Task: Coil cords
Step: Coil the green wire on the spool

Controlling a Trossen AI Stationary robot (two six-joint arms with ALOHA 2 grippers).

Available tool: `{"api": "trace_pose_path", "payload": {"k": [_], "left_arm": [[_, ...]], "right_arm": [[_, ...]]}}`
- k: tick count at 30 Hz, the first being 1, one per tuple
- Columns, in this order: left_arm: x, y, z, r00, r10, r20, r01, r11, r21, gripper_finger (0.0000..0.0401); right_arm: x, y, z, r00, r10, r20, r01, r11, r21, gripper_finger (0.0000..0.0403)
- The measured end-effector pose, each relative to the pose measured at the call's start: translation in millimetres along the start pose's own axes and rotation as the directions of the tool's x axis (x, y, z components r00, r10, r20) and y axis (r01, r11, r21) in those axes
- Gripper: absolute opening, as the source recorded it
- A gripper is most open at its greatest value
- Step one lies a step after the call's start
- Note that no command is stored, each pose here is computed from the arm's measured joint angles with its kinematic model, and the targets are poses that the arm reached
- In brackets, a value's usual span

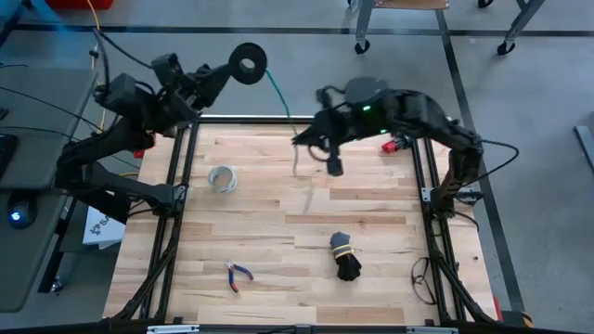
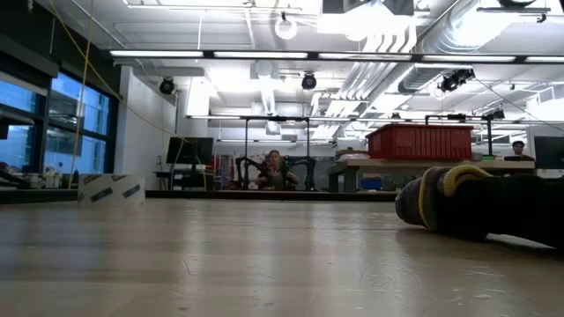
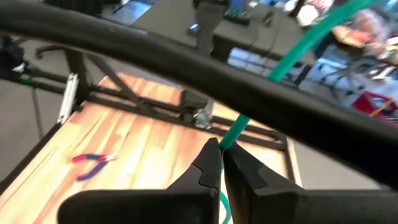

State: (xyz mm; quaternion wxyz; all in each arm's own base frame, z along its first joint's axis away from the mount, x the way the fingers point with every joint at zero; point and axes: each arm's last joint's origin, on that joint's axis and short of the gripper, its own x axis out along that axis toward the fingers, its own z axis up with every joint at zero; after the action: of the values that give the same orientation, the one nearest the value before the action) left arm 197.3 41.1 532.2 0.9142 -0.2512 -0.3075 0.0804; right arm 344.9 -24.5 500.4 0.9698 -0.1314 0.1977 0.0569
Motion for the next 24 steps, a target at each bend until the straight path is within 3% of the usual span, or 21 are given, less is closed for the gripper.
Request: {"api": "trace_pose_path", "payload": {"k": [9, 18, 24], "left_arm": [[21.7, 6.5, -21.5, 0.996, -0.084, -0.004, 0.084, 0.996, 0.029, 0.0], [22.9, 5.2, -22.7, 0.99, -0.138, -0.018, 0.139, 0.987, 0.075, 0.0], [18.1, 4.1, -18.4, 0.991, -0.125, -0.041, 0.13, 0.979, 0.155, 0.0]], "right_arm": [[43.1, -0.6, -14.6, 0.996, 0.064, -0.065, -0.063, 0.998, 0.016, 0.0], [53.0, -1.1, -16.6, 0.996, 0.066, -0.063, -0.063, 0.997, 0.045, 0.0002], [48.3, -1.7, -12.6, 0.998, 0.056, -0.033, -0.054, 0.997, 0.061, 0.0059]]}}
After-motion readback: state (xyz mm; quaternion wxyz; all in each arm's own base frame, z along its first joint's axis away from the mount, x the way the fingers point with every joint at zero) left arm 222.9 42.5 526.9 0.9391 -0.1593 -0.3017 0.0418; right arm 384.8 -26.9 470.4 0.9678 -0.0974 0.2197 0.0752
